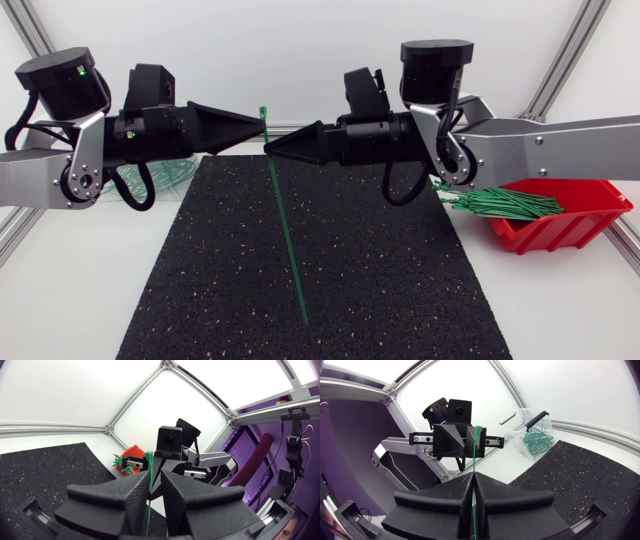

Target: Take a green cable tie from the red box, thread the tail through the head to close it, then place it in the transparent bin on the left.

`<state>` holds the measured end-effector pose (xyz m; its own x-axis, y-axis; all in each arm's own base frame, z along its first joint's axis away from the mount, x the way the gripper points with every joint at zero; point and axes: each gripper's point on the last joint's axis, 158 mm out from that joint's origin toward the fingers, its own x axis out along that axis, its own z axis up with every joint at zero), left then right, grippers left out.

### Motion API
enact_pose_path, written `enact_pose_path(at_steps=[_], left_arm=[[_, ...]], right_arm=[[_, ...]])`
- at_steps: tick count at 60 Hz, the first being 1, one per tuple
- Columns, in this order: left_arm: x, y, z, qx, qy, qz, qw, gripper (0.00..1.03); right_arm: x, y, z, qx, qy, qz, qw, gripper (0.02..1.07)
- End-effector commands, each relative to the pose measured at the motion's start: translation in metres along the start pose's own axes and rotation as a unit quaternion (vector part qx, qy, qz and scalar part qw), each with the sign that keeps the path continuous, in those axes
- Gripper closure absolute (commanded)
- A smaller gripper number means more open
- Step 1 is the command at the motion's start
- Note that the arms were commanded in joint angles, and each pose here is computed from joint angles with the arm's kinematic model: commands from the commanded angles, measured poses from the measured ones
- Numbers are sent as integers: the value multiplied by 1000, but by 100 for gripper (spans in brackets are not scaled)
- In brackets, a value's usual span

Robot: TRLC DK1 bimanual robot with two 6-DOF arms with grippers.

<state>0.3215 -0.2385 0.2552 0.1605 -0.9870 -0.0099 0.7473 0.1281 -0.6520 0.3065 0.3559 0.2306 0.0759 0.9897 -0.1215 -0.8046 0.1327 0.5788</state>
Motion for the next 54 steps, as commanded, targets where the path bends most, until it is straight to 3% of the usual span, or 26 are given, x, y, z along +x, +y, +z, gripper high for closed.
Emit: enact_pose_path(at_steps=[1,54], left_arm=[[3,0,4,-5,-1,-4,1000,89],[5,0,2,-11,-1,-3,1000,100]], right_arm=[[2,-7,-7,20,3,-2,1000,101],[8,-4,-12,23,11,4,1000,101]])
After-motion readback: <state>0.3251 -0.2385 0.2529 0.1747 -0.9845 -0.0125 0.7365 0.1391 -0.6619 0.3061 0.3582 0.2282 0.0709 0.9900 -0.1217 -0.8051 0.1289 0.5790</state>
